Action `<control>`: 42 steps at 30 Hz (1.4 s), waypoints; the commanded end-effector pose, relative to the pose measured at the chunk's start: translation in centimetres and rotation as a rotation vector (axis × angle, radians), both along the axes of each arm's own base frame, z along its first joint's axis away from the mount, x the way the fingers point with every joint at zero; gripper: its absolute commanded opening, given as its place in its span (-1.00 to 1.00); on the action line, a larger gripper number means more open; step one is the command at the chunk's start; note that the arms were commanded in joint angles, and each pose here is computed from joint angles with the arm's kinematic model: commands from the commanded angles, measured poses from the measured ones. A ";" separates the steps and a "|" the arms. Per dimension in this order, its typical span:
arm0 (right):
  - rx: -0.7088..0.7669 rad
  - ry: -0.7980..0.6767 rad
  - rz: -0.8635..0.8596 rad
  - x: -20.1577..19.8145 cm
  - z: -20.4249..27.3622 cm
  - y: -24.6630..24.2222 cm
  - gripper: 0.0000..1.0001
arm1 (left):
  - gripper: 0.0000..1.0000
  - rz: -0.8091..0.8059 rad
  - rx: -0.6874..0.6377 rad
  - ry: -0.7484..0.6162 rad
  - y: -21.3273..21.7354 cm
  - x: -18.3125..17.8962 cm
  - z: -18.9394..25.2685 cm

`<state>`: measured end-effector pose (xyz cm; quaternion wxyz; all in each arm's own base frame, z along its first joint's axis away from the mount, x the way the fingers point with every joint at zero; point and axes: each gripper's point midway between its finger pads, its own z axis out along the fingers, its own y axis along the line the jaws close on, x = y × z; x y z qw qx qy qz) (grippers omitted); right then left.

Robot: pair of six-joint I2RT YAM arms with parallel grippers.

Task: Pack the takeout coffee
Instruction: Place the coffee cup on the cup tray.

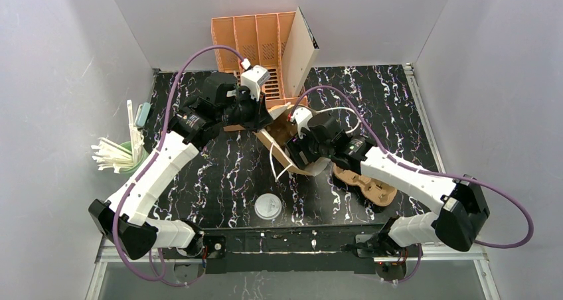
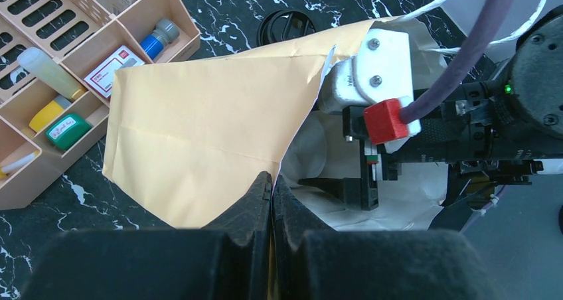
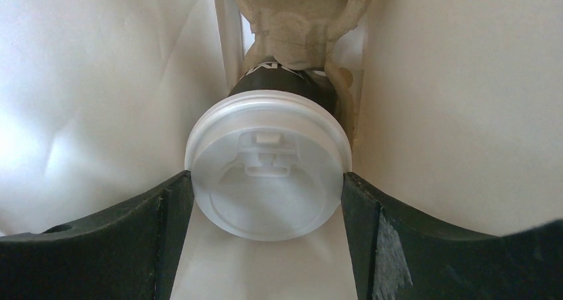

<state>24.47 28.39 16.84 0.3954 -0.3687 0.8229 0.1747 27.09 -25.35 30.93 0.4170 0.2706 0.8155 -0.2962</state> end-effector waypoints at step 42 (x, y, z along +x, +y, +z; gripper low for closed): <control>0.000 -0.254 -0.039 0.7 3.0 -4.1 -0.06 | -1.00 -0.294 0.128 0.171 1.4 -7.4 -3.6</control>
